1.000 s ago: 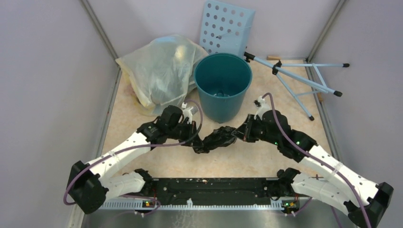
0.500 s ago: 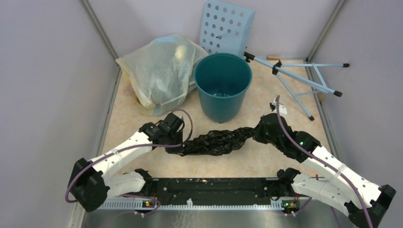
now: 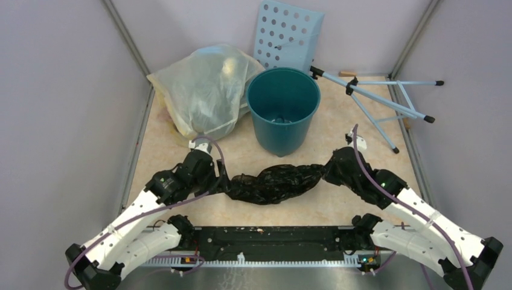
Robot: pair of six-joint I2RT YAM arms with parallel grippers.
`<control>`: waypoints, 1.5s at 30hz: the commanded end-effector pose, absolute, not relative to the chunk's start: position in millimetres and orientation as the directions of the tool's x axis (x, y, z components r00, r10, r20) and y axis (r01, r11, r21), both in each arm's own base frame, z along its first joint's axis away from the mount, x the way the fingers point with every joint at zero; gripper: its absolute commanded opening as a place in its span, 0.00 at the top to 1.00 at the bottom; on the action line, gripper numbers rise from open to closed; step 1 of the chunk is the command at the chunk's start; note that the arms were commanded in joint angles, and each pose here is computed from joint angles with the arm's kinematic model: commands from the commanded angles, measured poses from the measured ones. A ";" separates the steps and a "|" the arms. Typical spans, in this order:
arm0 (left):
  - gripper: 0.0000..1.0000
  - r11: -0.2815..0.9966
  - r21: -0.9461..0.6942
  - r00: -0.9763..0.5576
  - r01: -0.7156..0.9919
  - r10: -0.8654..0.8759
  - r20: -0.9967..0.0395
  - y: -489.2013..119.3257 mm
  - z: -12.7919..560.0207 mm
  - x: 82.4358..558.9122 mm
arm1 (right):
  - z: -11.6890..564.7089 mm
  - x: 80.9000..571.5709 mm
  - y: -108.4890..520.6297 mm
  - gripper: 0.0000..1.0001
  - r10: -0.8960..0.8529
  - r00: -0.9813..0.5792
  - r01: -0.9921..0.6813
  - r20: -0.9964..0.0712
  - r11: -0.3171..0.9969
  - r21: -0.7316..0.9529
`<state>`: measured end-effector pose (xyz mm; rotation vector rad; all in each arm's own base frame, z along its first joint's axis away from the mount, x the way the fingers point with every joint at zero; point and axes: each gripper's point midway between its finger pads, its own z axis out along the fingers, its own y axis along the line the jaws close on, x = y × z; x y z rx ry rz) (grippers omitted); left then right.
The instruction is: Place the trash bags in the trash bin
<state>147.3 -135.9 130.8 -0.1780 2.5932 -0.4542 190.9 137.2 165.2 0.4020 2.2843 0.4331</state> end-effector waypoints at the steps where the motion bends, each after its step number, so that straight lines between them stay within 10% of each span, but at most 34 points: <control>1: 0.16 0.866 -0.483 -0.796 0.130 -0.200 -0.572 -163.8 175.7 164.3 | 179.1 188.0 179.1 0.96 0.353 -0.703 -0.051 -0.618 0.841 0.538; 16: 0.11 0.823 -0.367 -0.740 0.434 0.094 -0.666 -216.9 162.6 212.3 | 165.3 189.4 170.3 0.91 0.267 -0.756 0.003 -0.598 0.914 0.406; 21: 0.12 0.840 -0.329 -0.765 0.432 0.148 -0.627 -219.2 139.8 218.8 | 167.5 186.8 163.2 0.40 0.174 -0.764 -0.055 -0.621 0.942 0.331; 24: 0.11 0.845 -0.342 -0.800 0.411 0.154 -0.580 -220.6 124.6 215.4 | 172.1 181.6 171.7 0.26 0.066 -0.786 -0.159 -0.614 0.939 0.304; 33: 0.14 0.840 -0.420 -0.856 0.344 0.096 -0.509 -220.0 94.8 201.4 | 180.5 171.6 190.5 0.23 -0.099 -0.729 -0.294 -0.677 0.939 0.178; 45: 0.44 0.847 -0.423 -0.865 0.321 0.081 -0.496 -208.1 94.3 187.8 | 170.7 164.0 259.9 0.36 -0.359 -0.616 -0.559 -0.702 0.826 0.068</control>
